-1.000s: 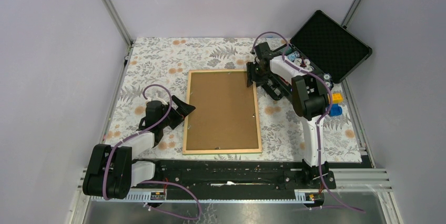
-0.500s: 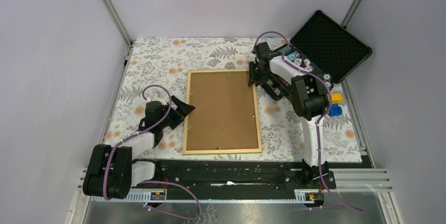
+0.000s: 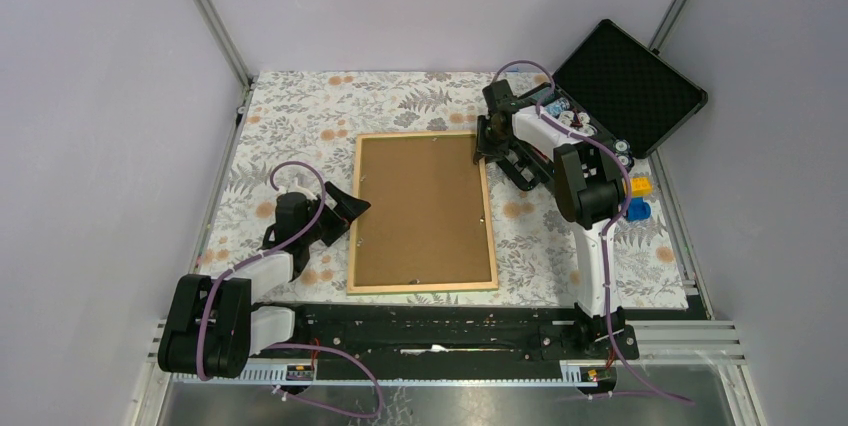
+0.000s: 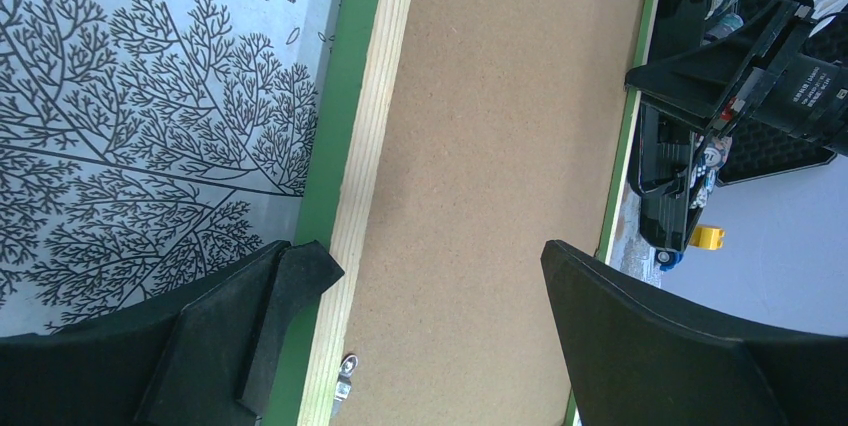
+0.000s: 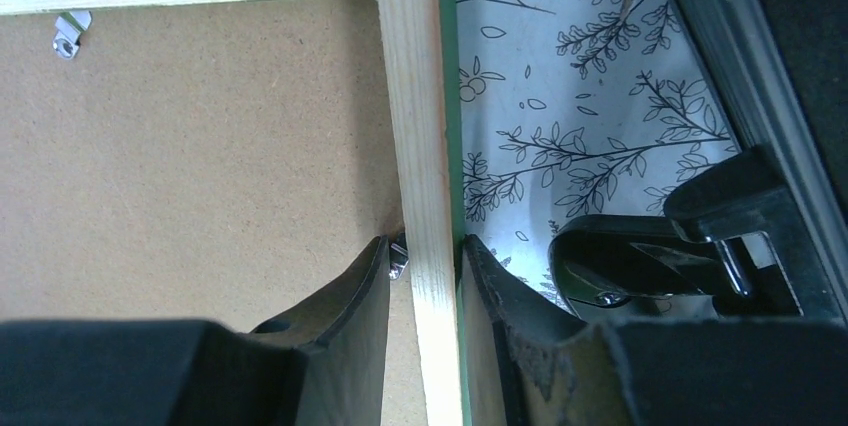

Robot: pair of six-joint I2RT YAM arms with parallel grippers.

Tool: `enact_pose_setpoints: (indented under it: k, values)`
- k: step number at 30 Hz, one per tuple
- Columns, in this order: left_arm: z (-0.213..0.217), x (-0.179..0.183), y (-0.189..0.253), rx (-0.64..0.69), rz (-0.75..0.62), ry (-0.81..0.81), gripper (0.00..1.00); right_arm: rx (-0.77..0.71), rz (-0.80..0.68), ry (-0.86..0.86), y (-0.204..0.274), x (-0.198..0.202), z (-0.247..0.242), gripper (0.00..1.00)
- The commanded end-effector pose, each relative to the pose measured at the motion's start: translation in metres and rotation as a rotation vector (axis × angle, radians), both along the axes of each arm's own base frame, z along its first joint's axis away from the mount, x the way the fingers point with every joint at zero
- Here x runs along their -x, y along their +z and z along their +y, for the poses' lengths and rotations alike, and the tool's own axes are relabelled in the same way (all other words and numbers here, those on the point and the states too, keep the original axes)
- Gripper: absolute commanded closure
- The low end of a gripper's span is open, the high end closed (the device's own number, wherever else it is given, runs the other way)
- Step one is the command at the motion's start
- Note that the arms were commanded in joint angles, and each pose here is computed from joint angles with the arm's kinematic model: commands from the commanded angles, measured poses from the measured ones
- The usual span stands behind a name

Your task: Put the photo into the frame

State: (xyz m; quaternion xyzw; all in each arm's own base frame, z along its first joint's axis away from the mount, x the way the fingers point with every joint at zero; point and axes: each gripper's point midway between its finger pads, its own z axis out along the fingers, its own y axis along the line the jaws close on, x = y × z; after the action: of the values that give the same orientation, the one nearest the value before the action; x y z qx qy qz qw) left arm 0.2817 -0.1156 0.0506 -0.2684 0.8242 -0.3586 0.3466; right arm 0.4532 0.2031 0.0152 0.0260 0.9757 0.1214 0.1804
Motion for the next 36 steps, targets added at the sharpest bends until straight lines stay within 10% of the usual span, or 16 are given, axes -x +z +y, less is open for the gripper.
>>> enact_pose_setpoints:
  k: [1,12,18,27,36]
  values:
    - [-0.002,-0.001,0.004,0.014,-0.032,-0.012,0.01,0.012,0.045,-0.079,-0.024,0.003,0.008,0.98]
    - [-0.001,0.000,0.004,0.019,-0.035,-0.012,0.01,-0.131,-0.043,-0.148,0.016,-0.012,0.030,1.00]
    - [-0.001,0.000,0.005,0.022,-0.039,-0.012,0.01,-0.107,-0.055,-0.048,0.036,-0.008,0.030,0.52]
    - [-0.002,-0.001,0.004,0.027,-0.034,-0.017,0.01,0.027,-0.086,0.023,0.057,0.036,0.014,0.27]
    - [-0.001,0.000,0.005,0.026,-0.041,-0.013,0.01,0.029,0.056,-0.026,0.035,0.131,-0.003,0.27]
